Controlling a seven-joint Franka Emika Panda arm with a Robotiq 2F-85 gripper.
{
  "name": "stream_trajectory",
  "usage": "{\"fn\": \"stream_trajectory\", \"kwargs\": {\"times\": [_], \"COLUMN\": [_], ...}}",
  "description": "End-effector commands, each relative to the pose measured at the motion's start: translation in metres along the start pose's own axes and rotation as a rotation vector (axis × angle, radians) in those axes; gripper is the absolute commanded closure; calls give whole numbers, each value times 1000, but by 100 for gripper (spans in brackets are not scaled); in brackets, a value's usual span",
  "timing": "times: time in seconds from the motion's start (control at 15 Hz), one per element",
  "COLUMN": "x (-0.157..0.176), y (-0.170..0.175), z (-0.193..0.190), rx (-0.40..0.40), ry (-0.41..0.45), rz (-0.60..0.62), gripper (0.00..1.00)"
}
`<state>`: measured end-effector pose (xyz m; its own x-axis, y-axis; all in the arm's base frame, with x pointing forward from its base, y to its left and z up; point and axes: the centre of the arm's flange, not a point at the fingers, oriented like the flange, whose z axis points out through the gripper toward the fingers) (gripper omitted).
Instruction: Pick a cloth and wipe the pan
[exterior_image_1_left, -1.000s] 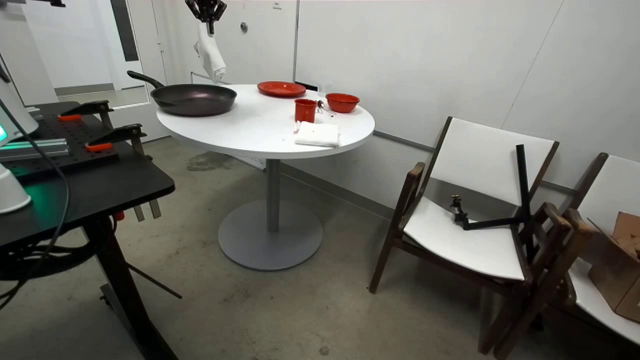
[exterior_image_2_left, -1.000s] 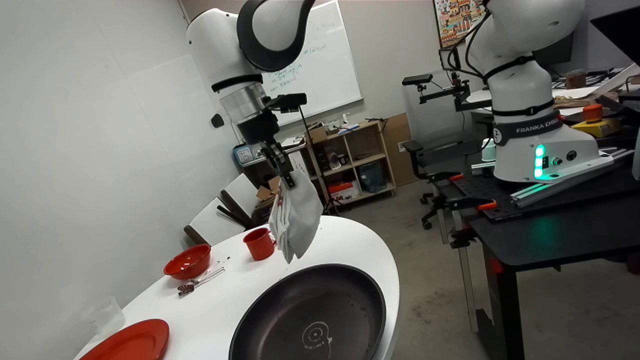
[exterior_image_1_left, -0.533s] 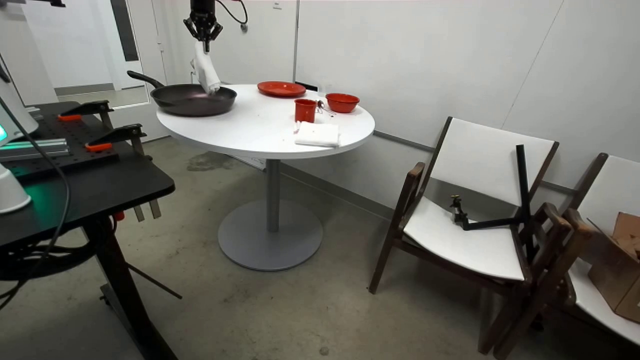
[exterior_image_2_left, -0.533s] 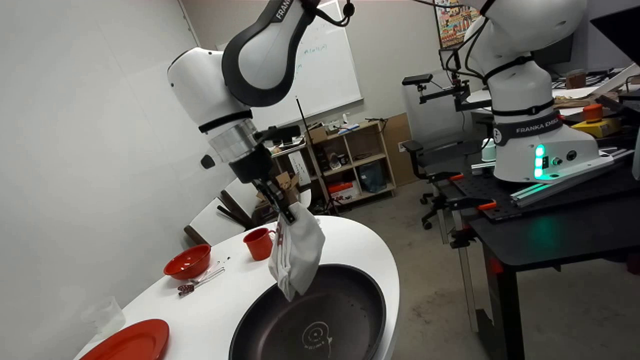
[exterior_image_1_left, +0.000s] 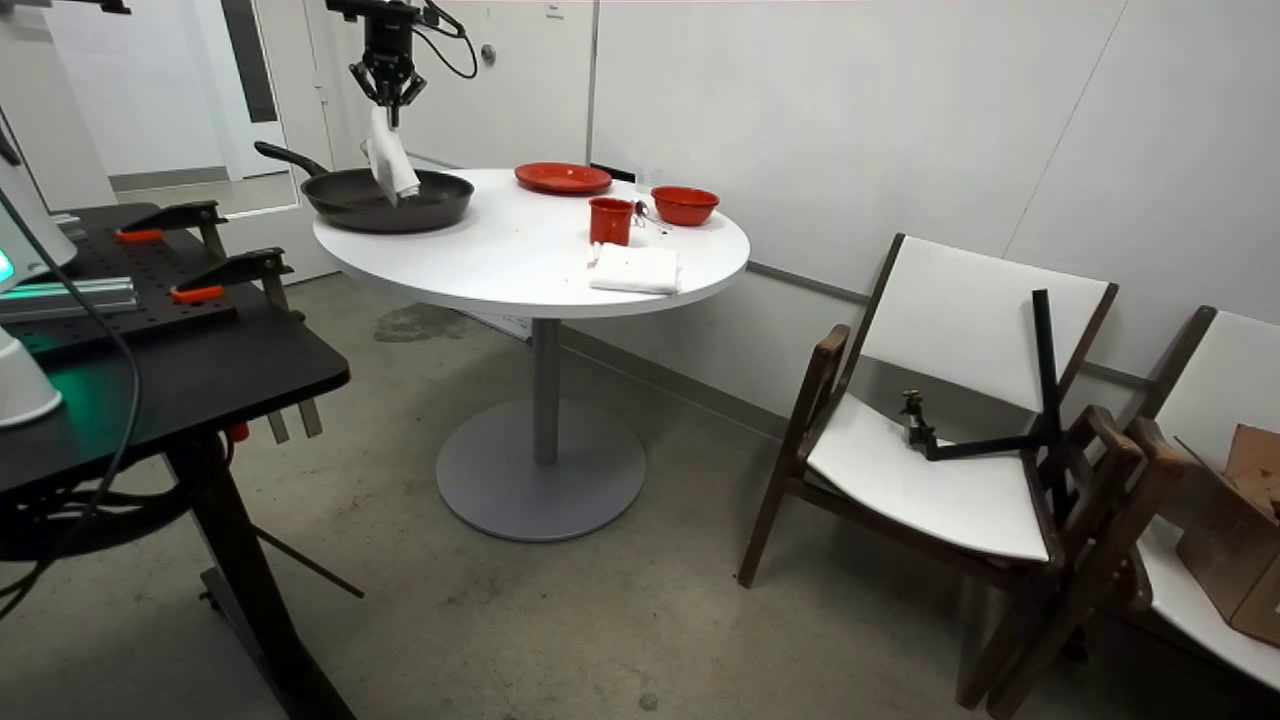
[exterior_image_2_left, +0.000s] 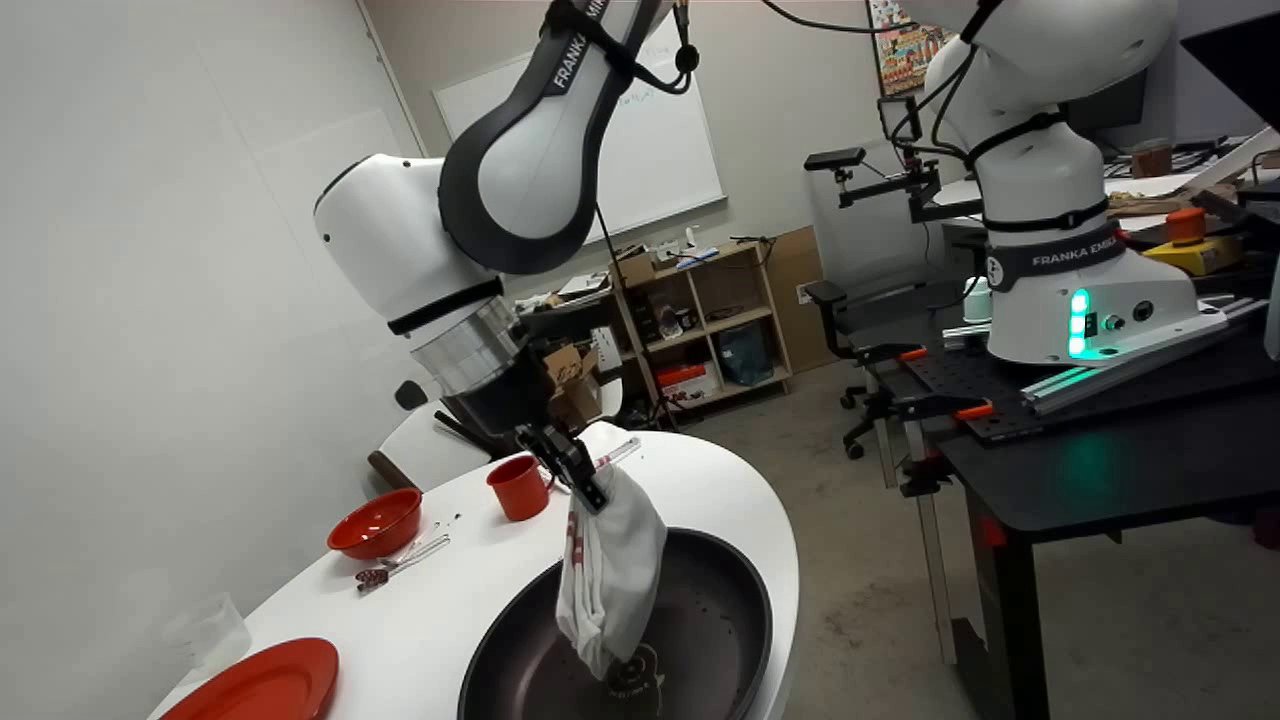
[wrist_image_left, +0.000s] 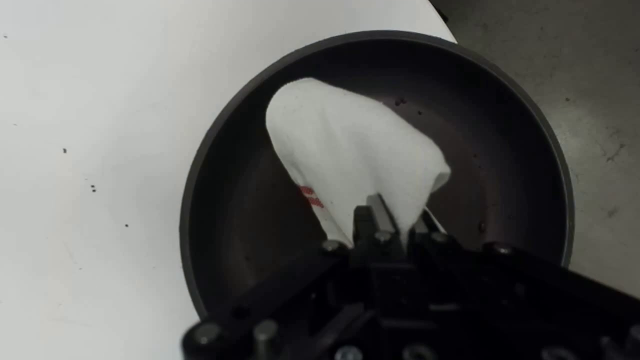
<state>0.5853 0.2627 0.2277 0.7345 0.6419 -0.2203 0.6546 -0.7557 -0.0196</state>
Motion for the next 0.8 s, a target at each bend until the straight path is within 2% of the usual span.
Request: {"fn": "stream_trajectory", "kwargs": {"times": [0.0, 0.13, 0.2, 0.73], "x": [16, 14, 8, 10], "y": [-15, -25, -21, -28], "z": [16, 28, 24, 34], "rx": [-10, -3, 2, 6], "ry": [-49, -69, -38, -52], "rz": [-57, -99, -54, -78], "gripper": [98, 98, 93, 93]}}
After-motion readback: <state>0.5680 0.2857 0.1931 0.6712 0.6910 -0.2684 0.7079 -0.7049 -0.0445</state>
